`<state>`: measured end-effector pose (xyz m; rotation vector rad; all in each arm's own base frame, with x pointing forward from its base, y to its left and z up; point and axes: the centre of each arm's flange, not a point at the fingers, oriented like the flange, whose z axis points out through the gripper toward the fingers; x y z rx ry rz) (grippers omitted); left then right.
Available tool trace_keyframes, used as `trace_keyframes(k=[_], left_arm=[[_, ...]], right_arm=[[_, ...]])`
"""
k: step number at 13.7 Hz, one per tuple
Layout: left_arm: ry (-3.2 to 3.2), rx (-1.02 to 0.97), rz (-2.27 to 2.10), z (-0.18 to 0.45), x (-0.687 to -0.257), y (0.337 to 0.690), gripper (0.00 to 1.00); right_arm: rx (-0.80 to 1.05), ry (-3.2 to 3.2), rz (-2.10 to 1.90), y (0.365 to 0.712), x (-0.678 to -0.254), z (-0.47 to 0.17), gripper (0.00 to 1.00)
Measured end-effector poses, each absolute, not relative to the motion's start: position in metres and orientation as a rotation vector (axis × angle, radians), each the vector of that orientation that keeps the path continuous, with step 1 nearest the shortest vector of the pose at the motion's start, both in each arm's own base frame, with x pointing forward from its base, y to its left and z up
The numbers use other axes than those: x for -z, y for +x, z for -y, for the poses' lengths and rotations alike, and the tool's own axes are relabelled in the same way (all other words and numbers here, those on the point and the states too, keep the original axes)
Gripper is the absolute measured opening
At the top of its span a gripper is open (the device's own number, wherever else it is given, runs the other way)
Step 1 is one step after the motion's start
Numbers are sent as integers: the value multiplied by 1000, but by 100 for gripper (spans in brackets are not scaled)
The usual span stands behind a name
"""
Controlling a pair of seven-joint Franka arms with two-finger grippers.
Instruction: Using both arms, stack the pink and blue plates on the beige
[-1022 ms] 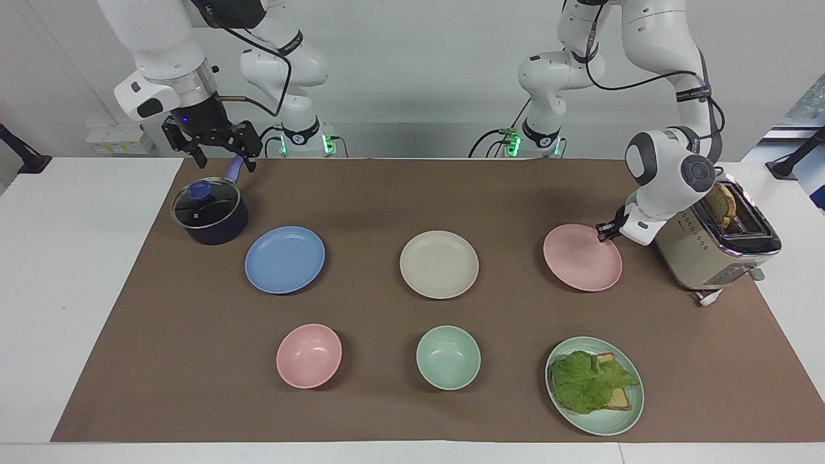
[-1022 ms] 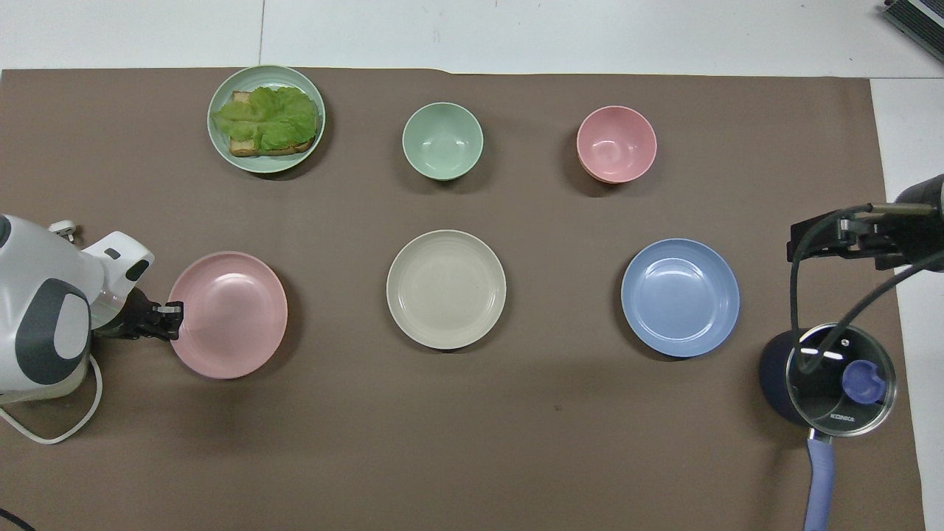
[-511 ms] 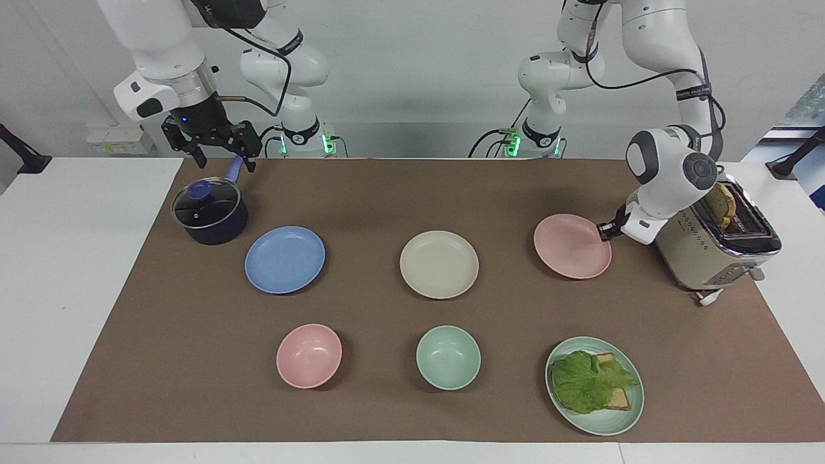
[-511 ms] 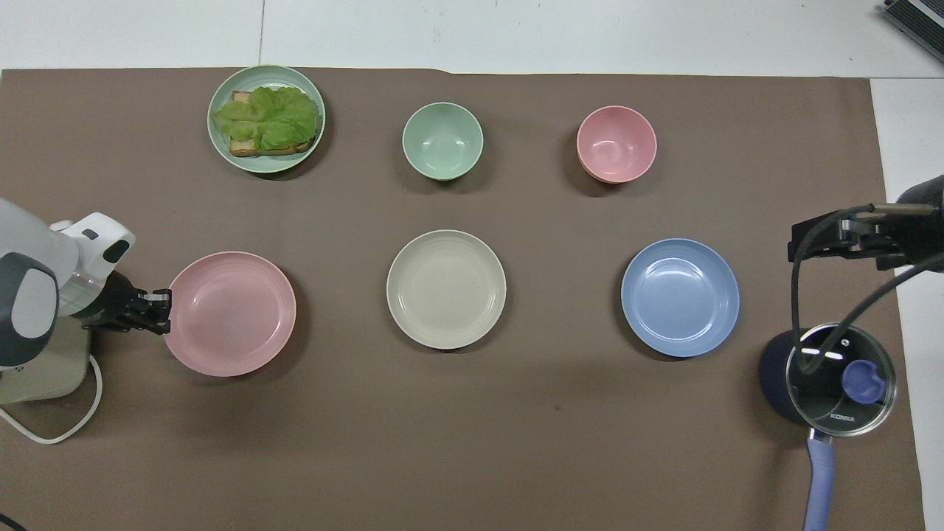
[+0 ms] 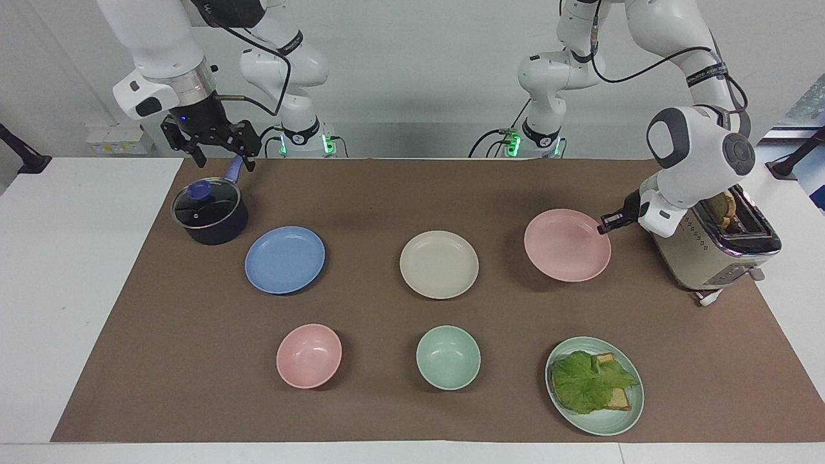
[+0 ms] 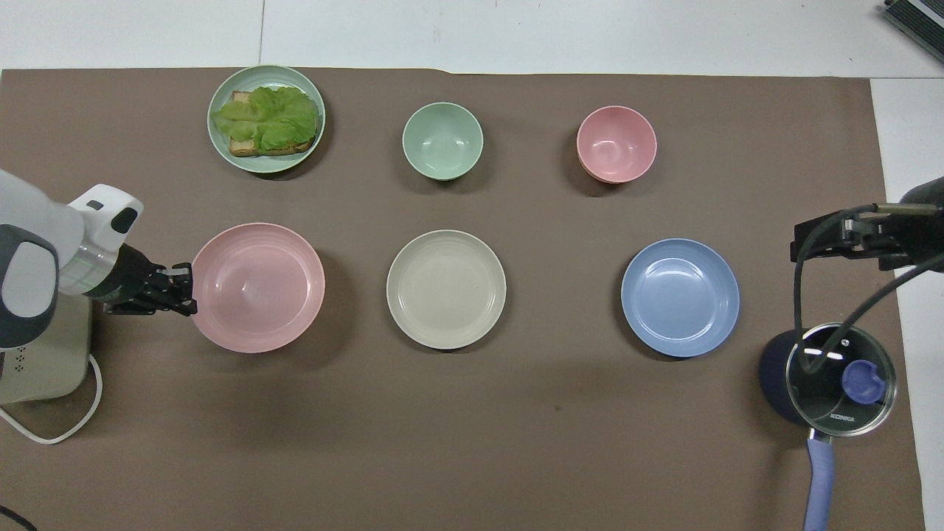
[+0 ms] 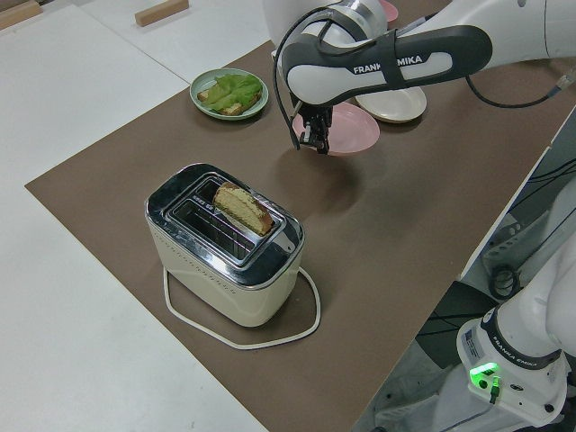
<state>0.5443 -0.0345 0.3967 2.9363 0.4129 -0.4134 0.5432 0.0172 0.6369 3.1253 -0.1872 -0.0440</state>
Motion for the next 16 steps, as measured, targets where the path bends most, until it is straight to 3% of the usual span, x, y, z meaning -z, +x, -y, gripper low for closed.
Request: trace_keyframes(k=[8,16], left_arm=[[2962,371,-425,206,-401,517,4],[2916,273,-353,279,-364,503,4]], right_arm=[[17,3128,173,545,-638,-4,100],[-5,3128,189,548,-636,2,100]])
